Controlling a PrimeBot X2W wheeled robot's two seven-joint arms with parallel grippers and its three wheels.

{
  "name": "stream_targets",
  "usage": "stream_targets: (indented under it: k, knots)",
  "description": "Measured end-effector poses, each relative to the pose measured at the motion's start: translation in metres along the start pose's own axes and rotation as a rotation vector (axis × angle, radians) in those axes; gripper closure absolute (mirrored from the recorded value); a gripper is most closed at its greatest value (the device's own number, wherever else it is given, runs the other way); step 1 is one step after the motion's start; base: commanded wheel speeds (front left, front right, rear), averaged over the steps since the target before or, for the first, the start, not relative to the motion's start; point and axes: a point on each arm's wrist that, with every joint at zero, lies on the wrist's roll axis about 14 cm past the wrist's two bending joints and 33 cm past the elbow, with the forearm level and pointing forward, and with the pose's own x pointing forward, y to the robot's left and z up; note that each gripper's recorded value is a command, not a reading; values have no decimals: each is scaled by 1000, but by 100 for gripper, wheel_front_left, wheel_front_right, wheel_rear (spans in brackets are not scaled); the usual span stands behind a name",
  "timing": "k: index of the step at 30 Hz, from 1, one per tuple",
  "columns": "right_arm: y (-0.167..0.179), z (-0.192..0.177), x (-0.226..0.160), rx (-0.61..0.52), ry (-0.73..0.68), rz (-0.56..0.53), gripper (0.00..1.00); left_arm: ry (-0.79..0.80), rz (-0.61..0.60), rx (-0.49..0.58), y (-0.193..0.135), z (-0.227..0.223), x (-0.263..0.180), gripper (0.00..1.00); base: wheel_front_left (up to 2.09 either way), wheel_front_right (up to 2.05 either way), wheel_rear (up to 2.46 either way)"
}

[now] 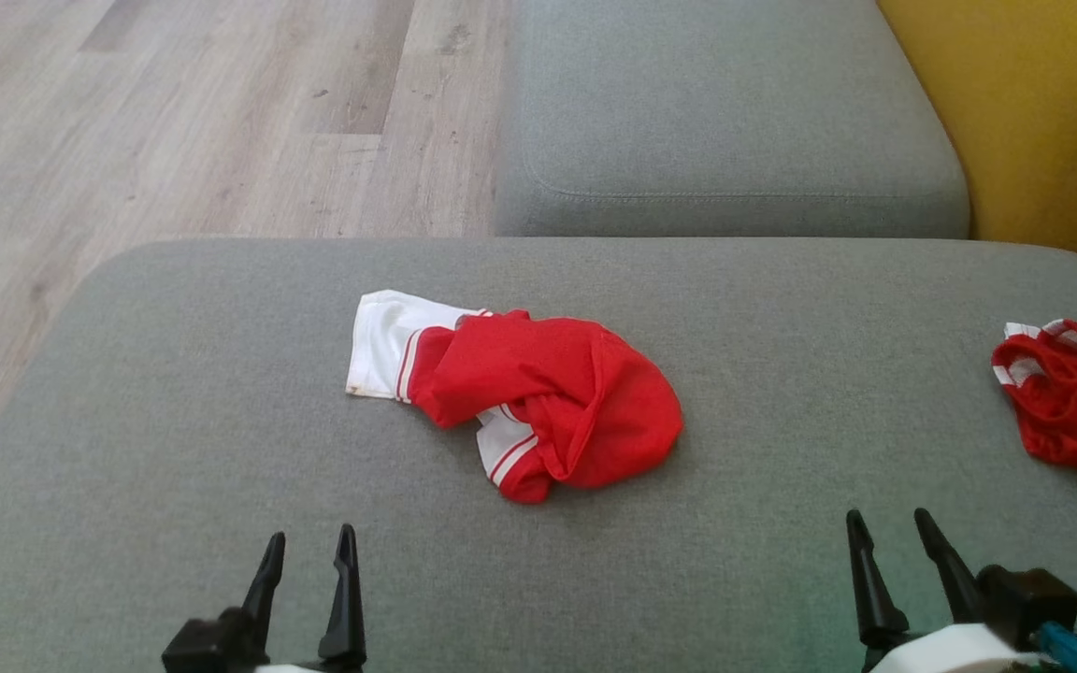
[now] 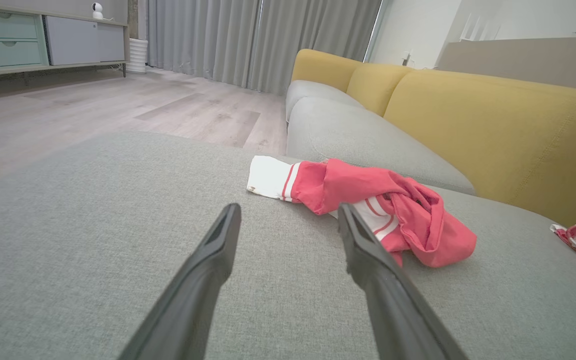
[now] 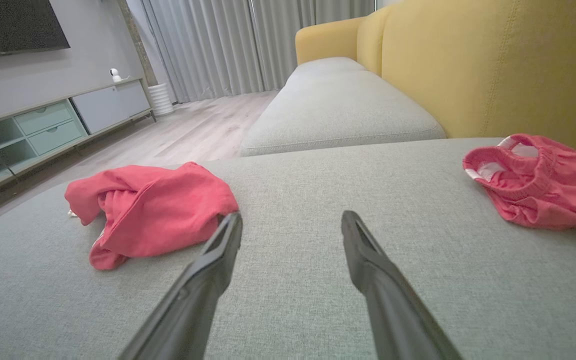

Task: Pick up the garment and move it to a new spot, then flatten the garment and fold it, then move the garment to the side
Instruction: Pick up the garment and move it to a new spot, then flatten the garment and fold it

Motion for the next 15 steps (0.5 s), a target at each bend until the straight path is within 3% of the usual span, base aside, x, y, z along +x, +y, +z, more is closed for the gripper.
stream_targets:
  k: [15]
  knots:
    - [-1, -14, -1, 4, 42, -2, 0, -4, -8, 12, -1, 4, 0, 0, 0, 0, 0]
